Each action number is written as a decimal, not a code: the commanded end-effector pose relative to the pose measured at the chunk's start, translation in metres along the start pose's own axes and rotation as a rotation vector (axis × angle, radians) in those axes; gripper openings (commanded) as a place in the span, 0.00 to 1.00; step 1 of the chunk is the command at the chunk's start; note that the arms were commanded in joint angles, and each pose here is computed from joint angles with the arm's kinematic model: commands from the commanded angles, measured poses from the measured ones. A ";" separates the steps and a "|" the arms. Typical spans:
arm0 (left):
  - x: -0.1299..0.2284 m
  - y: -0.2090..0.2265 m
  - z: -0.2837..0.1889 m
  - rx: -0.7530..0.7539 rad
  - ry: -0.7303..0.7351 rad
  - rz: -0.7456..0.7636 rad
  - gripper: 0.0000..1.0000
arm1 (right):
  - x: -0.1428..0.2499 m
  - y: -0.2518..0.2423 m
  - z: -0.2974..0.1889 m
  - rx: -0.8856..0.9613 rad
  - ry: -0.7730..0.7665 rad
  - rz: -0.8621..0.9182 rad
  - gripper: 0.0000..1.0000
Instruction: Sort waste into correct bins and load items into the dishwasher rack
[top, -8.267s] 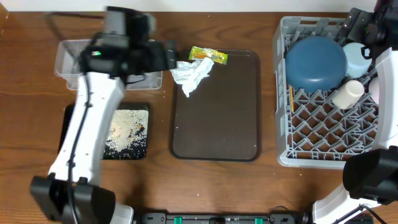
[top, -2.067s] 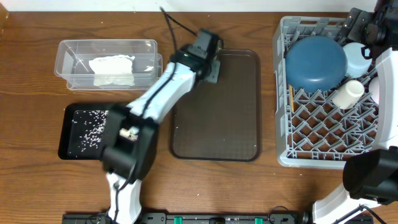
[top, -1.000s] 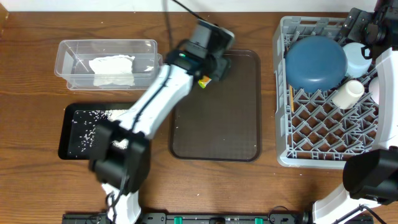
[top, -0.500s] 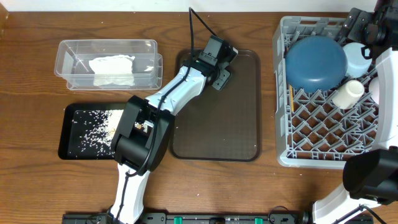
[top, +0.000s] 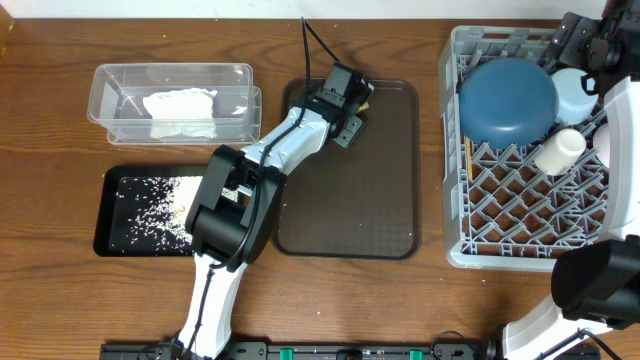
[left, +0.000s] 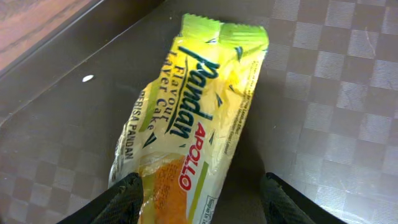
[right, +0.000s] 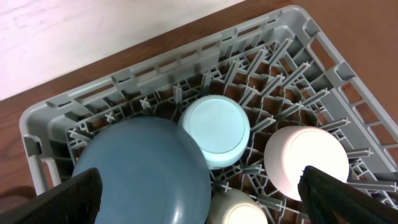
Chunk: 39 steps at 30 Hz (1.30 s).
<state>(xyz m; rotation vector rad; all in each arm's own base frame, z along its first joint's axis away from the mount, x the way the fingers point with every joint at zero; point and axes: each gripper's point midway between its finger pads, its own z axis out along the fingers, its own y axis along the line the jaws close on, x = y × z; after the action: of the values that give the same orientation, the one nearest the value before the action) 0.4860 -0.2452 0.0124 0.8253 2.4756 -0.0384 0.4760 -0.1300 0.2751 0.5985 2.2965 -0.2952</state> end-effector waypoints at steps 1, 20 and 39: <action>0.006 0.002 0.006 -0.006 0.022 0.010 0.59 | -0.008 -0.005 -0.012 0.006 -0.030 0.004 0.99; -0.021 0.005 -0.032 0.004 -0.056 -0.160 0.06 | -0.008 -0.005 -0.012 0.006 -0.030 0.004 0.99; -0.010 0.212 -0.185 -0.112 -0.384 -1.469 0.06 | -0.008 -0.005 -0.012 0.006 -0.030 0.004 0.99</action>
<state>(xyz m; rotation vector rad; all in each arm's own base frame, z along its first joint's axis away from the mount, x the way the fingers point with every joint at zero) 0.5277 -0.0756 0.2133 -0.5826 2.2251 -0.3795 0.4760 -0.1300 0.2751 0.5985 2.2965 -0.2952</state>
